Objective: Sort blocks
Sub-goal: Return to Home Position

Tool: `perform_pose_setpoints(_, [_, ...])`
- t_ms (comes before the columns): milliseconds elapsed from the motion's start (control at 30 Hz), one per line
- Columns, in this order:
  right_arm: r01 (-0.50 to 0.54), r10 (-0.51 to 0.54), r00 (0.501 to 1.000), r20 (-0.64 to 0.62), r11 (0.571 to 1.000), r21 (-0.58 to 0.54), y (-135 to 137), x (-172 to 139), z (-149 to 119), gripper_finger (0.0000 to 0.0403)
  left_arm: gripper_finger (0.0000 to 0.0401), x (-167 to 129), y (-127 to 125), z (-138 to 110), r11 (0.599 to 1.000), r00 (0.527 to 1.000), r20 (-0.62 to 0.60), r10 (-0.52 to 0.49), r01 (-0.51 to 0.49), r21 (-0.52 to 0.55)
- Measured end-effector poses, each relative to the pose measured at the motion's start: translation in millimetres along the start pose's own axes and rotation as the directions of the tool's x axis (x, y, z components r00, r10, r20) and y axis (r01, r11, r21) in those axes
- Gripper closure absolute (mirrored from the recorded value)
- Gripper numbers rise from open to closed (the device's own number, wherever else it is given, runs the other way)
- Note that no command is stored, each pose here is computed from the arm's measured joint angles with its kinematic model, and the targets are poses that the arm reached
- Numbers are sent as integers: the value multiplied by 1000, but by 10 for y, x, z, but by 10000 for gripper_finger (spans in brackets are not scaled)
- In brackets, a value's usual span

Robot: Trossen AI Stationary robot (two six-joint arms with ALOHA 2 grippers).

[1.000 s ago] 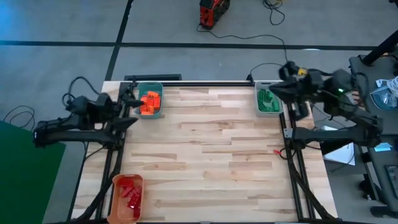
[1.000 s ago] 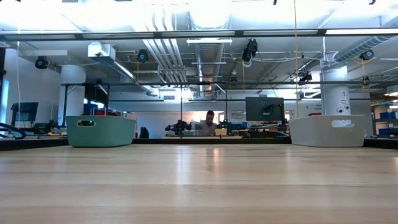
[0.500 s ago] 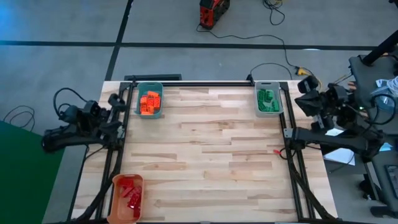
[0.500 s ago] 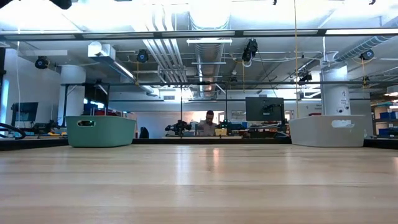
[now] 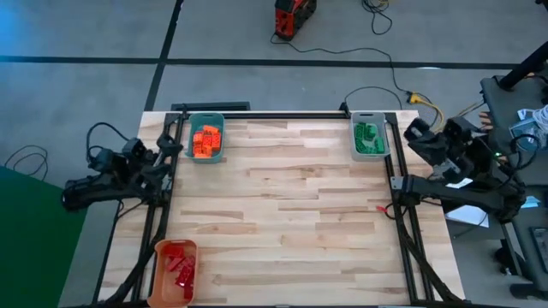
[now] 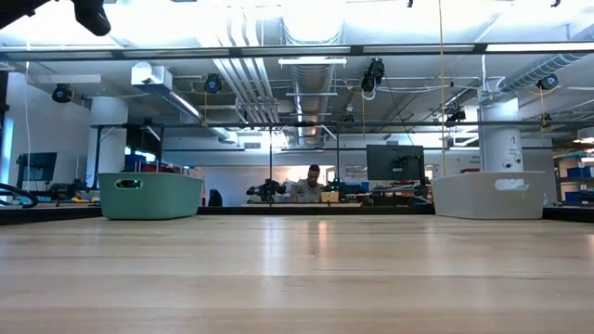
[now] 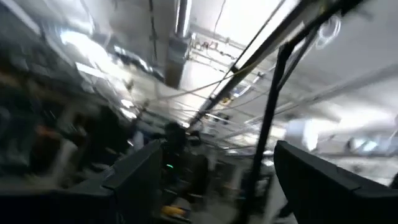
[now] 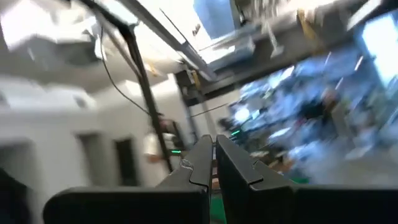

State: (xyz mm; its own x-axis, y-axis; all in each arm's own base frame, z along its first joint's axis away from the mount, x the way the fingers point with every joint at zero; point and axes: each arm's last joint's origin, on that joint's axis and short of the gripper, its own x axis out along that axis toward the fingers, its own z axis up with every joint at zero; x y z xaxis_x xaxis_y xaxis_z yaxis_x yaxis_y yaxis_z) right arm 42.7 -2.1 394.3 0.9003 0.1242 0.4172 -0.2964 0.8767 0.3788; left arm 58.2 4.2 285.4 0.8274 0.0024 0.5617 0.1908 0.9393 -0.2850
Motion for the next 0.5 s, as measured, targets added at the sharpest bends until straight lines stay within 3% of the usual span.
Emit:
perform_pose_setpoints(67, [13,-11,1000,-23,997,81,-18,7,-21,390,118,7,4,-7,995,1000,-4,3,-4,-95])
perform_pose_setpoints(133, [47,-44,997,-58,997,63,-45,-3,-63,390,118,15,12,-18,992,1000,-7,11,-11,-129])
perform_pose_setpoints(200, [77,-71,992,-106,996,52,-73,-14,-110,390,118,28,17,-50,995,999,-38,-12,8,-104])
perform_pose_setpoints(300, [129,-112,987,-113,978,165,-101,-10,-130,390,118,12,15,-88,998,997,-51,-65,64,-24])
perform_pose_setpoints(400, [112,-107,991,-85,992,55,-91,-10,-111,390,118,-33,33,-157,995,994,-40,-97,98,16])
perform_pose_setpoints(500, [-2,-8,995,-101,995,-103,-57,-11,-110,390,118,-90,80,-276,992,994,-8,-111,112,56])
